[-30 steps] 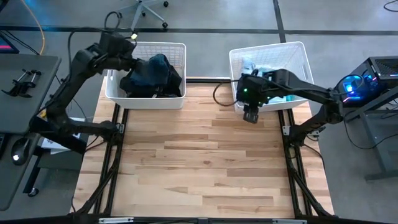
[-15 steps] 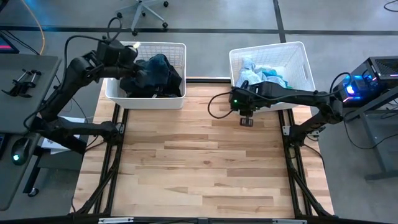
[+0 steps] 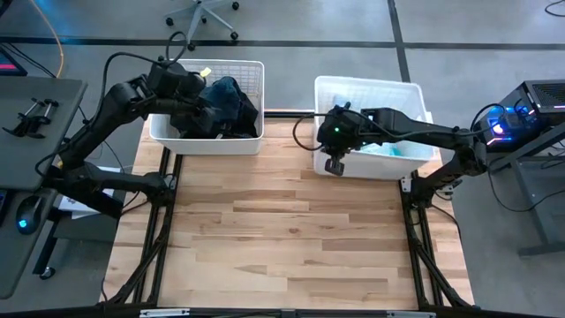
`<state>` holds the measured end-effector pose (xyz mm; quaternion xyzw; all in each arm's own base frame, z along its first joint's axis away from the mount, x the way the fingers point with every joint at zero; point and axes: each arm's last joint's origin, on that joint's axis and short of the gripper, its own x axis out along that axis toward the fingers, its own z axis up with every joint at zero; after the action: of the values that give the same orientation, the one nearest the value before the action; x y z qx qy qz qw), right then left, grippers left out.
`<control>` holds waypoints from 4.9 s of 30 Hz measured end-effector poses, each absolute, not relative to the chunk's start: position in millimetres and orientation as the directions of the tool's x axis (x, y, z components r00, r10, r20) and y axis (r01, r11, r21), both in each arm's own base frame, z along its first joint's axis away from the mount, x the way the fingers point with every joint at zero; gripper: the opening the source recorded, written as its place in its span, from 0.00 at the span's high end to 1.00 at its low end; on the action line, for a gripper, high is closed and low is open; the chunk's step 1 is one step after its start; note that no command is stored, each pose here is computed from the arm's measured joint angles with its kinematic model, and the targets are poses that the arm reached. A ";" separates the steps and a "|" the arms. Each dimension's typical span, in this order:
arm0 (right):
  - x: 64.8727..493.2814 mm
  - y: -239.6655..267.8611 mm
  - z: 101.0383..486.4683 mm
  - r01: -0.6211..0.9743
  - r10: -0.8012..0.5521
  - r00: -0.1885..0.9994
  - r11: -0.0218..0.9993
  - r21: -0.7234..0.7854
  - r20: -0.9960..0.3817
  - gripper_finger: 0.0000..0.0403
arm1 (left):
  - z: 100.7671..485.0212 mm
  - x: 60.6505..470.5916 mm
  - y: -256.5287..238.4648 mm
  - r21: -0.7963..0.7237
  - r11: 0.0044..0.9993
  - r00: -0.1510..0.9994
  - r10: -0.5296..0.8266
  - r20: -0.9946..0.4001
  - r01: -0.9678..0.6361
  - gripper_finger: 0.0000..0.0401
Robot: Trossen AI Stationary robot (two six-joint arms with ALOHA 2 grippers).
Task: Sort clothes
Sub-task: Adjust the right white laundry organizer, then adjust the left white laundry organizer, then return to Home Position
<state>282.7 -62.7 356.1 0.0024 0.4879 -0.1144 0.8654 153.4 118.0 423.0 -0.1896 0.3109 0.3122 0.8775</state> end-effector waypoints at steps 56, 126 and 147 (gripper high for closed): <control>294.2 -20.1 436.0 0.150 -0.142 0.696 0.987 -0.050 -0.704 0.51 | 316.3 188.2 58.5 0.258 0.883 0.252 0.373 -0.893 -0.393 0.66; 259.7 -2.0 459.4 0.210 -0.181 0.746 0.977 -0.031 -0.641 0.51 | 309.3 192.5 72.7 0.089 0.971 0.371 0.169 -0.913 -0.222 0.77; 106.9 26.9 513.2 0.046 0.062 0.910 0.967 0.249 -0.410 0.51 | 412.2 158.9 41.0 -0.185 0.891 0.810 0.270 -0.520 -0.415 0.59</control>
<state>106.9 26.9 513.2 0.1275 0.2120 0.0041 0.9689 158.9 41.0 412.2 -0.1464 0.2481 0.1823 0.9401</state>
